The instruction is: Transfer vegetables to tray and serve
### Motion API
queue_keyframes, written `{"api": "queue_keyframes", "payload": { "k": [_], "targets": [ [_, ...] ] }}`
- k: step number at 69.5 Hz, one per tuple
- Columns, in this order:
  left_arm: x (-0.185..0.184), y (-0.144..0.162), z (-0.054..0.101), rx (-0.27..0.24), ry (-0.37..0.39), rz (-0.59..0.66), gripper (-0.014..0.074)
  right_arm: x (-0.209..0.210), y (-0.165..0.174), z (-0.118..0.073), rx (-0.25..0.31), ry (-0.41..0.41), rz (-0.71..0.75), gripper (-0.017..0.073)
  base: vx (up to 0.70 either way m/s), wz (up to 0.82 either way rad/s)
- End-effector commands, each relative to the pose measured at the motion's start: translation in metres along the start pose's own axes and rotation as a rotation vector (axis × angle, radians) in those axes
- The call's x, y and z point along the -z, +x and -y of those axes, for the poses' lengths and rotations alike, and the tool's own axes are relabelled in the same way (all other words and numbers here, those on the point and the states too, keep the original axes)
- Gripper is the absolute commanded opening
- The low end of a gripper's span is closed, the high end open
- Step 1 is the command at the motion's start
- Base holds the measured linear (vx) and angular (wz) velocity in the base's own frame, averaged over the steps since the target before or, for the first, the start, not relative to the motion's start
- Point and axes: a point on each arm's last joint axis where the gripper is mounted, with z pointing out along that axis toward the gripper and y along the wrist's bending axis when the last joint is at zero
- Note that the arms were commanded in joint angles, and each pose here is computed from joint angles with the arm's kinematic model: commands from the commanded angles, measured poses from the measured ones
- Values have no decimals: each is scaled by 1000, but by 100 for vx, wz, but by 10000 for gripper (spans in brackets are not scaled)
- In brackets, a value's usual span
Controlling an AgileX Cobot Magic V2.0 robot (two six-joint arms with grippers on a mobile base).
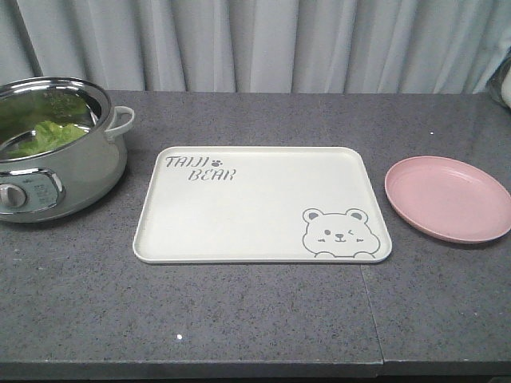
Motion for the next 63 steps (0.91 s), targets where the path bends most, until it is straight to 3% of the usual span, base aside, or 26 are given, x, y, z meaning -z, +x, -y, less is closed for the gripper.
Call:
{"api": "queue_keyframes", "payload": {
  "k": [1, 63],
  "targets": [
    [1, -5, 0, 8, 1, 78, -6, 0, -5, 0, 11, -3, 71, -3, 0, 0],
    [1, -6, 0, 13, 1, 88, -6, 0, -7, 0, 7, -4, 92, -3, 0, 0]
  ]
}}
